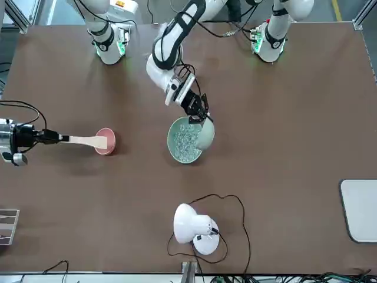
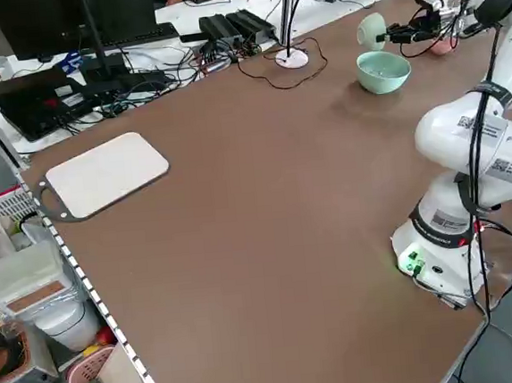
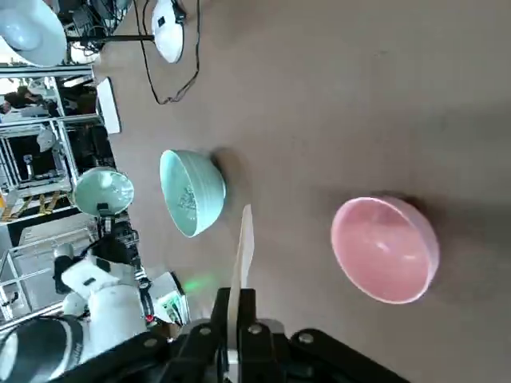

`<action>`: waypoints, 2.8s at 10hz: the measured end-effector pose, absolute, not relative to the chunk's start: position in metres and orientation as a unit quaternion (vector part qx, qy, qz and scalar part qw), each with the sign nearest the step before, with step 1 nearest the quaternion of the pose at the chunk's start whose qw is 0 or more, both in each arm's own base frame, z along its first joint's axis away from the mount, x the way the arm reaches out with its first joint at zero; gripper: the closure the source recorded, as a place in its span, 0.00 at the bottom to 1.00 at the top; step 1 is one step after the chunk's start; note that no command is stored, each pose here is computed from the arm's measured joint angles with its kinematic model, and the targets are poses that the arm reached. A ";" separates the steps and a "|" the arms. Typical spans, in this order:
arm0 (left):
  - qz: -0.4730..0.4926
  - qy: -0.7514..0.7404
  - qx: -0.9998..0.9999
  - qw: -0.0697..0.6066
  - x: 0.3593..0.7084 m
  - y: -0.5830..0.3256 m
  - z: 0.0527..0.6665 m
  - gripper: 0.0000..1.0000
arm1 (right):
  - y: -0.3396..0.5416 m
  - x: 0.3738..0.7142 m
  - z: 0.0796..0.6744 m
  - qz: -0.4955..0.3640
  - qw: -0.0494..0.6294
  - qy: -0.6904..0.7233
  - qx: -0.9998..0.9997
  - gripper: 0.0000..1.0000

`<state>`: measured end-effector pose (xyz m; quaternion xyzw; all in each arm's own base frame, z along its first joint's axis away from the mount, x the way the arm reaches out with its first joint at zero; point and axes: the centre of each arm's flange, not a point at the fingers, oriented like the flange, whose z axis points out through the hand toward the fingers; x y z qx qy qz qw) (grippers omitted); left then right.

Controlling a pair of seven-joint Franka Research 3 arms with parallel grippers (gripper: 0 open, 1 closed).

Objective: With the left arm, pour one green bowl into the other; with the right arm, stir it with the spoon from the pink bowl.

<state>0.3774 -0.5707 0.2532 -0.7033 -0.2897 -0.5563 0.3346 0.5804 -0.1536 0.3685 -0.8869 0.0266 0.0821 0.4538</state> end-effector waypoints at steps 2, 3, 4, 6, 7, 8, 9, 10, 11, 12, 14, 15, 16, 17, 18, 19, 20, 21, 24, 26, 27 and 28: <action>-0.587 -0.272 -0.666 0.371 0.374 -0.562 0.230 0.96 | -0.134 0.583 0.390 0.087 0.443 0.025 -0.892 0.95; -0.595 -0.266 -0.656 0.380 0.374 -0.559 0.219 0.96 | -0.132 0.583 0.391 0.087 0.442 0.023 -0.892 0.95; -0.597 -0.264 -0.654 0.382 0.375 -0.558 0.217 0.96 | -0.132 0.583 0.390 0.088 0.442 0.024 -0.892 0.95; -0.598 -0.269 -0.655 0.376 0.374 -0.563 0.223 0.96 | -0.130 0.583 0.390 0.090 0.442 0.025 -0.892 0.95; -0.598 -0.269 -0.656 0.374 0.373 -0.564 0.225 0.96 | -0.126 0.585 0.391 0.093 0.440 0.028 -0.893 0.95; -0.599 -0.270 -0.656 0.372 0.373 -0.565 0.227 0.96 | -0.119 0.587 0.393 0.094 0.436 0.029 -0.895 0.95; -0.600 -0.271 -0.656 0.369 0.372 -0.567 0.229 0.96 | -0.111 0.589 0.397 0.095 0.433 0.029 -0.896 0.95; -0.604 -0.272 -0.652 0.369 0.370 -0.569 0.233 0.96 | -0.103 0.590 0.402 0.098 0.425 0.030 -0.899 0.95; -0.611 -0.272 -0.643 0.373 0.366 -0.569 0.236 0.96 | -0.095 0.591 0.409 0.100 0.412 0.030 -0.905 0.95; -0.616 -0.272 -0.636 0.376 0.363 -0.570 0.238 0.96 | -0.086 0.591 0.418 0.103 0.399 0.032 -0.911 0.95; -0.618 -0.280 -0.636 0.368 0.362 -0.574 0.252 0.96 | -0.061 0.592 0.434 0.108 0.379 0.038 -0.918 0.95; -0.593 -0.298 -0.651 0.367 0.361 -0.573 0.266 0.96 | -0.048 0.594 0.440 0.109 0.372 0.043 -0.921 0.95; -0.550 -0.329 -0.672 0.370 0.371 -0.563 0.277 0.96 | -0.036 0.595 0.446 0.111 0.366 0.049 -0.923 0.95; -0.509 -0.358 -0.691 0.366 0.394 -0.550 0.288 0.96 | -0.024 0.596 0.449 0.114 0.360 0.055 -0.924 0.95; -0.464 -0.387 -0.711 0.361 0.423 -0.531 0.298 0.96 | -0.007 0.596 0.453 0.122 0.349 0.058 -0.927 0.95; -0.411 -0.411 -0.731 0.358 0.447 -0.512 0.312 0.96 | 0.010 0.596 0.458 0.124 0.338 0.066 -0.931 0.95; -0.346 -0.430 -0.756 0.352 0.469 -0.491 0.338 0.96 | 0.034 0.598 0.464 0.125 0.320 0.081 -0.936 0.95; -0.277 -0.431 -0.787 0.344 0.489 -0.467 0.372 0.96 | 0.071 0.597 0.471 0.124 0.297 0.096 -0.942 0.95; -0.142 -0.439 -0.838 0.291 0.556 -0.364 0.441 0.96 | 0.212 0.577 0.484 0.107 0.229 0.125 -0.959 0.95; -0.120 -0.445 -0.849 0.259 0.574 -0.303 0.441 0.96 | 0.284 0.554 0.487 0.080 0.195 0.125 -0.969 0.95; -0.105 -0.443 -0.856 0.244 0.577 -0.270 0.441 0.96 | 0.312 0.541 0.487 0.062 0.165 0.126 -0.976 0.95; -0.082 -0.440 -0.865 0.226 0.580 -0.233 0.443 0.96 | 0.342 0.526 0.488 0.039 0.137 0.130 -0.981 0.95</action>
